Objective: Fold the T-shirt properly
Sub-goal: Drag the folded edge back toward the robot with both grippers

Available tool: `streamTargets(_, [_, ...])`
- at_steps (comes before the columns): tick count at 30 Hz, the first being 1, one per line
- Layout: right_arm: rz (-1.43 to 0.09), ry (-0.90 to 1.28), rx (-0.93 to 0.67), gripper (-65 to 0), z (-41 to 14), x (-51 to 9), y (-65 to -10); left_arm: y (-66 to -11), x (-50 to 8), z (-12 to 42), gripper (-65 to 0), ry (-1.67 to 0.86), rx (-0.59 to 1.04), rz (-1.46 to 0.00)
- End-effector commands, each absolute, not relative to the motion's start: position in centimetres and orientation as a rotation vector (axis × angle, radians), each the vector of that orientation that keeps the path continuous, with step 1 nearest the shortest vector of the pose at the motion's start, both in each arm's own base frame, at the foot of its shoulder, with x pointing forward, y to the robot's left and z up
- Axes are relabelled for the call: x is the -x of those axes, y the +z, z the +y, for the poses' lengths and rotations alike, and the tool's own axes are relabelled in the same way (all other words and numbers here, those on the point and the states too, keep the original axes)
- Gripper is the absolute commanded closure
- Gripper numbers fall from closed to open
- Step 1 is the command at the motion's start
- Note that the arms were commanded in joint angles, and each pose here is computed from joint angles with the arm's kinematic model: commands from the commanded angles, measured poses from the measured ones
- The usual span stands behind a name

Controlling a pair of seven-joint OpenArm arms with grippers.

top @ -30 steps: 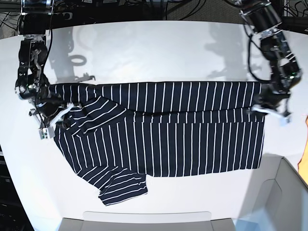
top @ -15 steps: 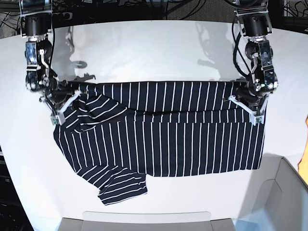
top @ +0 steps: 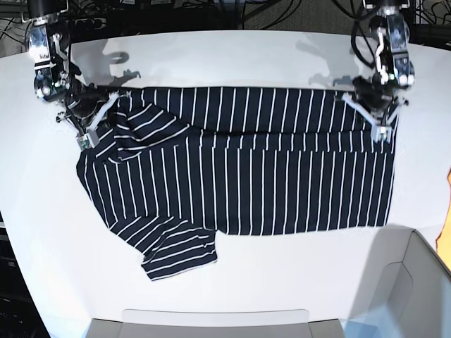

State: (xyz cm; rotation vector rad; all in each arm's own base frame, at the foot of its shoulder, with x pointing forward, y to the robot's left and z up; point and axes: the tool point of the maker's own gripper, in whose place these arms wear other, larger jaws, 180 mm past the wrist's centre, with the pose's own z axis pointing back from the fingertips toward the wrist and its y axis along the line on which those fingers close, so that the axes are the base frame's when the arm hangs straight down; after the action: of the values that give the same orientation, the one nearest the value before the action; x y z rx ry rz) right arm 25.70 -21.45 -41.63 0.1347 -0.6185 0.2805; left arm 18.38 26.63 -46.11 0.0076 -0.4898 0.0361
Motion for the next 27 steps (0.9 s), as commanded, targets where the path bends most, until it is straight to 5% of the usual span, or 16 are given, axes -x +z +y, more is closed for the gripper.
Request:
streamTargets(1, [-0.56, 0.309, -0.112, 0.0, -22.2, -24.3, -42.0, -48.5, -12.0, 26.7, 0.0, 0.014, -0.03, -0.231])
streamTargets(14, [-0.472, 0.388, -0.157, 0.0, -20.2, -17.4, -42.3, -44.9, -5.0, 29.4, 0.0, 0.086, -0.12, -0.205])
streamTargets(27, [-0.534, 0.364, -0.165, 0.0, -19.5, -17.7, -40.4, -42.0, -9.3, 30.2, 0.0, 0.077, -0.156, -0.328])
